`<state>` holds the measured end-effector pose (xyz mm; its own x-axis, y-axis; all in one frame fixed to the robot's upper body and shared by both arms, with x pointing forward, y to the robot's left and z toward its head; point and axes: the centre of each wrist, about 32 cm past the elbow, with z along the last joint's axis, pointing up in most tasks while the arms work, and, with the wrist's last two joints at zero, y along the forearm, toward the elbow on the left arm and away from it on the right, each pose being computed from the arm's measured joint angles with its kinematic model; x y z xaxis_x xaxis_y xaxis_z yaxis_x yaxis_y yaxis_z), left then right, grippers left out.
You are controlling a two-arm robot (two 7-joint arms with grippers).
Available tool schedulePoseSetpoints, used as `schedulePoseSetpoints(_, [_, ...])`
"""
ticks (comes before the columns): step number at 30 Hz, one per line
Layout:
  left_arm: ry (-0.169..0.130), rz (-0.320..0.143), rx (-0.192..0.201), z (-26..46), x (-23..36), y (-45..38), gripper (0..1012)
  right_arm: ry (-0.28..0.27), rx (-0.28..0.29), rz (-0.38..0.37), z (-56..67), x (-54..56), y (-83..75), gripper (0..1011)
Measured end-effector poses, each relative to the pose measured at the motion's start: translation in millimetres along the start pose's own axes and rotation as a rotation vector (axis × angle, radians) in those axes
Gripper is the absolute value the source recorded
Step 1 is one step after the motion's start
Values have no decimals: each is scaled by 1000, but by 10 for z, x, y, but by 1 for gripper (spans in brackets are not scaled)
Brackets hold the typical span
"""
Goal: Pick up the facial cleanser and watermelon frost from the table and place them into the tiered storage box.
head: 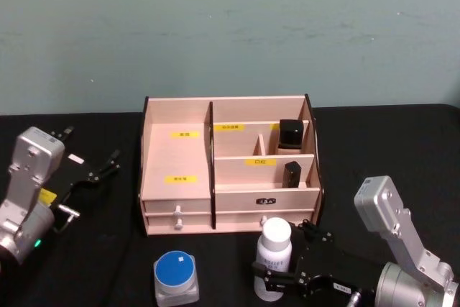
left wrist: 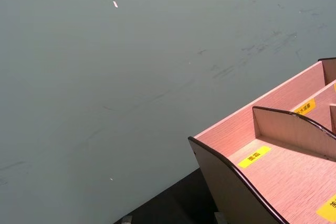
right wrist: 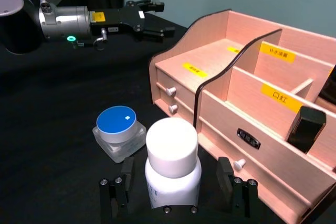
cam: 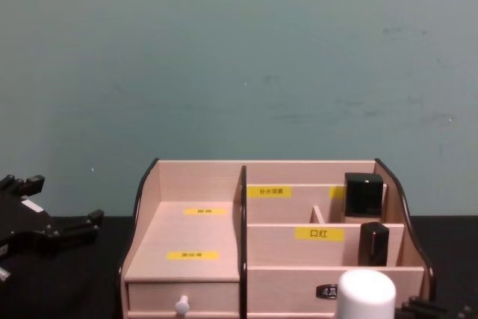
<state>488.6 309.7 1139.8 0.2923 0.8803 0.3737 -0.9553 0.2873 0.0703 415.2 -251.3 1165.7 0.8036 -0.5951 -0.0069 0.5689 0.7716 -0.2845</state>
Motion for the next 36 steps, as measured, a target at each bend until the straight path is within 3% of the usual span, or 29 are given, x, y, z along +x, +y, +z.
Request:
schedulePoseSetpoints(9, [0, 0, 0, 0, 0, 0, 1010, 19, -9, 13, -90, 18, 68, 1002])
schedulePoseSetpoints(16, [0, 0, 0, 0, 0, 0, 1010, 17, -9, 13, -89, 19, 68, 1003])
schedulePoseSetpoints(26, [0, 0, 0, 0, 0, 0, 1010, 16, -7, 11, -83, 17, 62, 791])
schedulePoseSetpoints(30, [0, 0, 0, 0, 0, 0, 1010, 16, -7, 10, -81, 17, 60, 639])
schedulePoseSetpoints(36, [0, 0, 0, 0, 0, 0, 1010, 16, -7, 9, -80, 18, 57, 595])
